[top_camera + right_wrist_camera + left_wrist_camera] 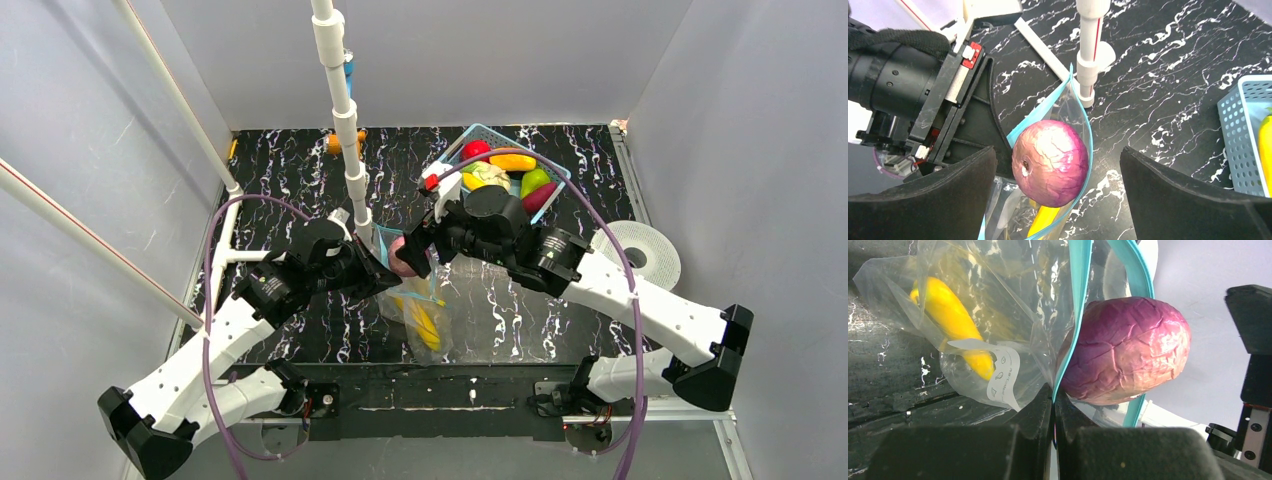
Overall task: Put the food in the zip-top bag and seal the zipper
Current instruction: Place the fake vegetable in the zipper food storage bag.
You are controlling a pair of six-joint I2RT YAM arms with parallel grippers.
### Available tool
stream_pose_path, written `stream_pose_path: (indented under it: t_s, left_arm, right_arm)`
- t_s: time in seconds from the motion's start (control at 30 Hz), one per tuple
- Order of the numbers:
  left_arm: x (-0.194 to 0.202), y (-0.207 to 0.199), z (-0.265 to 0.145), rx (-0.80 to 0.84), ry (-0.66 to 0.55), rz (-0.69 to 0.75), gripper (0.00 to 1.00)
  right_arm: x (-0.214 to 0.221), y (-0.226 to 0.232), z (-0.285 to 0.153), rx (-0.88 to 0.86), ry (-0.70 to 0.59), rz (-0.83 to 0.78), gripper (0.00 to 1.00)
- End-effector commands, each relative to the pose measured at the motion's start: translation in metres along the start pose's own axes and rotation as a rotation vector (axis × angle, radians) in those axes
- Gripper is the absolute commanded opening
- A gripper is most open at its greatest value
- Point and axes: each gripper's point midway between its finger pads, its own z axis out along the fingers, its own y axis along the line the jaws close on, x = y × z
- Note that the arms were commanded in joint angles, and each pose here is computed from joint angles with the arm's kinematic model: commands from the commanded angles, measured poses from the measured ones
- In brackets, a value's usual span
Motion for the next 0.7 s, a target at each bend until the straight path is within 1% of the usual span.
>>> stream_pose_path:
  t_s: [0.0,0.17,0.33,0.43,0.5,0.57,0.67]
  left_arm:
    - [-0.001,-0.007,-0.01,0.023,-0.008,-0.004,0.0]
    - [-0.005,-0.03,-0.028,0.092,-0.02,0.009,0.0]
    - [-0.007,-0.03,-0.037,0.09,-0.042,0.006,0.0]
    - [-0.006,-0.023,-0.035,0.073,-0.047,0.005,0.0]
    - [-0.005,-0.017,-0.032,0.057,-0.043,0.001,0.0]
    - [-0.003,-0.013,-0.028,0.054,-0.039,-0.007,0.0]
    - [-0.003,-0.008,-0.023,0.046,-0.04,-0.013,0.0]
  right_arm:
    - [-0.029,-0.002,-0.014,0.019,-0.123,-0.009,0.98]
    - [-0.033,-0.005,-0.018,0.035,-0.148,0.003,0.98]
    - [-0.034,-0.004,-0.018,0.031,-0.16,0.007,0.98]
    - [-0.026,-0.005,-0.018,0.04,-0.128,0.02,0.96]
    - [-0.017,-0.007,-0.022,0.051,-0.094,0.039,0.93]
    - [-0.005,-0.007,-0.028,0.054,-0.052,0.063,0.86]
    - [0.013,-0.002,-0.039,0.044,0.006,0.11,0.82]
